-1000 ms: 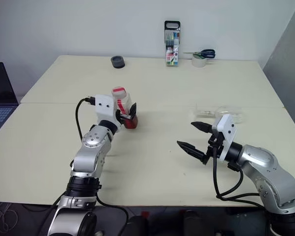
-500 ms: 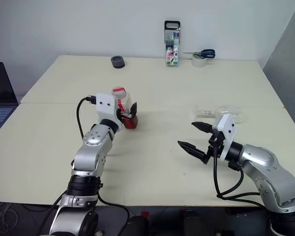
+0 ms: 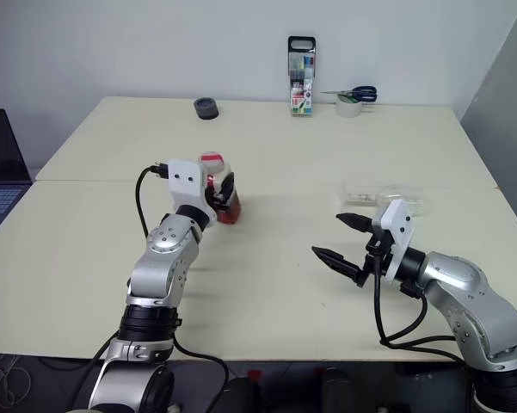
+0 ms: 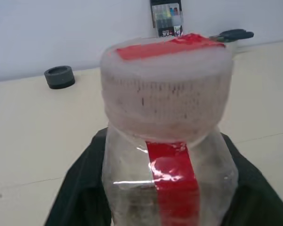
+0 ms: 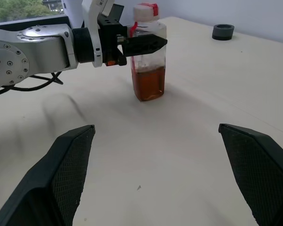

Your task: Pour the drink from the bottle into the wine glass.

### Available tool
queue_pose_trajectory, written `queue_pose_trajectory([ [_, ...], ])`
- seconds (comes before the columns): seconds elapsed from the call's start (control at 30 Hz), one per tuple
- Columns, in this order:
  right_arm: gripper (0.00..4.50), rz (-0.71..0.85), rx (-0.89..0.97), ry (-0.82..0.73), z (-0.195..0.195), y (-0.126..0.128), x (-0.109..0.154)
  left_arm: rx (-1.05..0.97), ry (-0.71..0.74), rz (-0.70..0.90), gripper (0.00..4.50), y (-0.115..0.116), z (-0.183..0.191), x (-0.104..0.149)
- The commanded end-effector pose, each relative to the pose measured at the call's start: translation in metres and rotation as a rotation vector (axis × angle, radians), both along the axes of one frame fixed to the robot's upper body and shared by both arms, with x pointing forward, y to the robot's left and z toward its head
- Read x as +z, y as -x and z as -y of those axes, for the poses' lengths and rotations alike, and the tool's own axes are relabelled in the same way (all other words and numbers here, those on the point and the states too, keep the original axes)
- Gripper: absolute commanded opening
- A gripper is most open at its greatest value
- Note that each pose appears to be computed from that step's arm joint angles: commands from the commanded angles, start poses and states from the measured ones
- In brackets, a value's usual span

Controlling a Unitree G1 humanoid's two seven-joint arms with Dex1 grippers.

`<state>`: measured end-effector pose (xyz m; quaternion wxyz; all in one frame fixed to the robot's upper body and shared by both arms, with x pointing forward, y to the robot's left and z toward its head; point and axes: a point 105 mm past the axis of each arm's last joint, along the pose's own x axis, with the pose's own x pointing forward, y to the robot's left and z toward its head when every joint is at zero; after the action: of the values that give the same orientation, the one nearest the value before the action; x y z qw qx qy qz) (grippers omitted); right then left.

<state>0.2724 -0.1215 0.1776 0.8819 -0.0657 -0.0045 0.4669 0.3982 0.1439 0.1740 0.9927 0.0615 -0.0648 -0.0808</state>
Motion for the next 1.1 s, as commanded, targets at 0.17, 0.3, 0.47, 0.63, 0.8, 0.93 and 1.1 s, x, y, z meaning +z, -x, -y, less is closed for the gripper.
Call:
queue_pose_trajectory([
  [0.17,4.50,0.053,0.009,-0.006,-0.001,0.000,0.014,0.016,0.045,0.056,1.91,0.005,-0.009,0.015],
  [0.3,4.50,0.063,0.002,-0.008,-0.002,0.000,0.016,-0.044,0.073,0.060,1.91,0.008,-0.007,0.015],
  [0.47,4.50,0.092,-0.085,-0.021,0.003,-0.002,0.021,-0.369,0.027,0.027,1.90,0.016,0.027,0.018],
  [0.63,4.50,0.120,-0.170,-0.019,0.003,-0.001,0.027,-0.658,-0.070,-0.019,1.90,0.026,0.051,0.018],
  [0.8,4.50,0.121,-0.159,-0.077,-0.017,0.005,0.042,-0.991,-0.178,-0.018,1.90,0.044,0.079,0.023],
  [0.93,4.50,0.129,-0.174,-0.082,-0.027,0.001,0.050,-1.136,-0.206,-0.005,1.90,0.051,0.091,0.027],
  [1.1,4.50,0.142,-0.188,-0.071,-0.040,-0.005,0.056,-1.229,-0.210,0.006,1.90,0.055,0.101,0.029],
])
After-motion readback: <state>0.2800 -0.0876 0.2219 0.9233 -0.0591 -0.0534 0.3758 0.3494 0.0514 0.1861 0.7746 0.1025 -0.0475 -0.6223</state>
